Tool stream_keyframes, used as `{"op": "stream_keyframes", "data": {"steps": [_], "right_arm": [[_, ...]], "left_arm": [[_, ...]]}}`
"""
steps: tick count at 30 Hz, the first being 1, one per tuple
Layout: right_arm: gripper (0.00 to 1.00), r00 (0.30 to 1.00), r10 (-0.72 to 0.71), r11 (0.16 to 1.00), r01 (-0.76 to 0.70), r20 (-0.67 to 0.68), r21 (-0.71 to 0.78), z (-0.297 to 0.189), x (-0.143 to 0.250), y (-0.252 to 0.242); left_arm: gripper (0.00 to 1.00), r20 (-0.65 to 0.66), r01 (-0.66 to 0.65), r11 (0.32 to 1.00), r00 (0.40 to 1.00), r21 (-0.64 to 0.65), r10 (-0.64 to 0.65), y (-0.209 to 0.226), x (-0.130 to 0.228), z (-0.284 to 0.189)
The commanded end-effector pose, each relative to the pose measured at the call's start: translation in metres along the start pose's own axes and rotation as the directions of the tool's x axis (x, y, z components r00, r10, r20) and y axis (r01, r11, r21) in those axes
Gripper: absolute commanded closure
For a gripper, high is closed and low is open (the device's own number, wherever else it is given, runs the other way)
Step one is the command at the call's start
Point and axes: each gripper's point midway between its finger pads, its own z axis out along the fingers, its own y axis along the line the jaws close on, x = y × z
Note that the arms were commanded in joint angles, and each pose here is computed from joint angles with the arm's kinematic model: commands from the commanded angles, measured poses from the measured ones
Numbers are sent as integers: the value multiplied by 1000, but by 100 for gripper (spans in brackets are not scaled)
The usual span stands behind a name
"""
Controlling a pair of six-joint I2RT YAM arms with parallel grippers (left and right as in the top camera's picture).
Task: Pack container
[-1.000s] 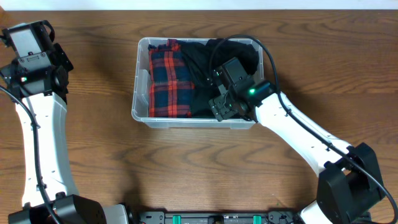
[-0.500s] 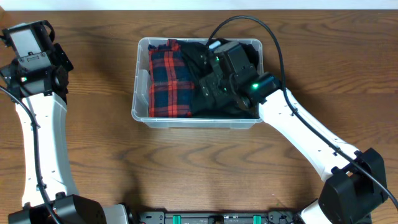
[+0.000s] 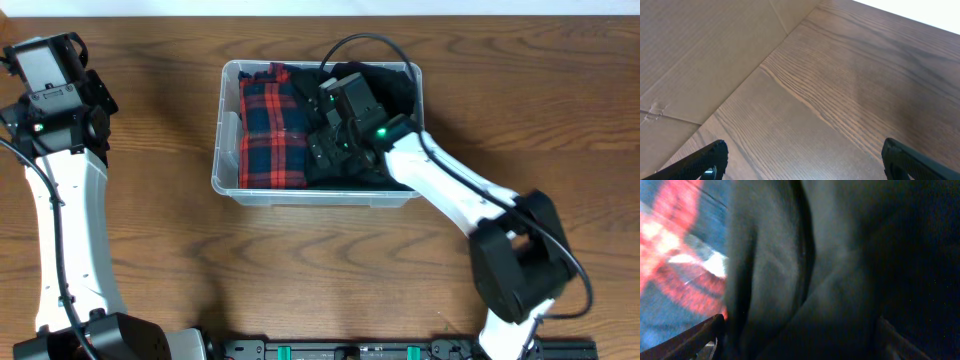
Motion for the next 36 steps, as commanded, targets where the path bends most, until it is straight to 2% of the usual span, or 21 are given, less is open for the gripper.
{"op": "stream_keyframes", "data": {"steps": [1, 4, 9, 14, 19, 28, 36], "right_arm": [[7, 994, -13, 995, 1, -112, -100, 30, 34, 18], [7, 993, -12, 995, 1, -117, -99, 32, 36, 17], [4, 997, -72, 993, 72, 2, -95, -5, -6, 19], [1, 977, -88, 996, 88, 193, 9, -87, -64, 6], [1, 933, -81, 992, 40, 350, 123, -168, -94, -17], [1, 899, -32, 986, -45, 437, 163, -271, -78, -40], [1, 798, -17, 980, -106, 603, 168, -371, -65, -41]], "left_arm": [[2, -7, 11, 1000, 1000, -13, -11, 2, 2, 3], [2, -7, 11, 1000, 1000, -13, -11, 2, 2, 3], [2, -7, 11, 1000, 1000, -13, -11, 2, 2, 3], [2, -7, 11, 1000, 1000, -13, -11, 2, 2, 3], [2, -7, 11, 1000, 1000, -13, -11, 2, 2, 3], [2, -7, 11, 1000, 1000, -13, -11, 2, 2, 3], [2, -7, 11, 1000, 1000, -13, -11, 2, 2, 3]]}}
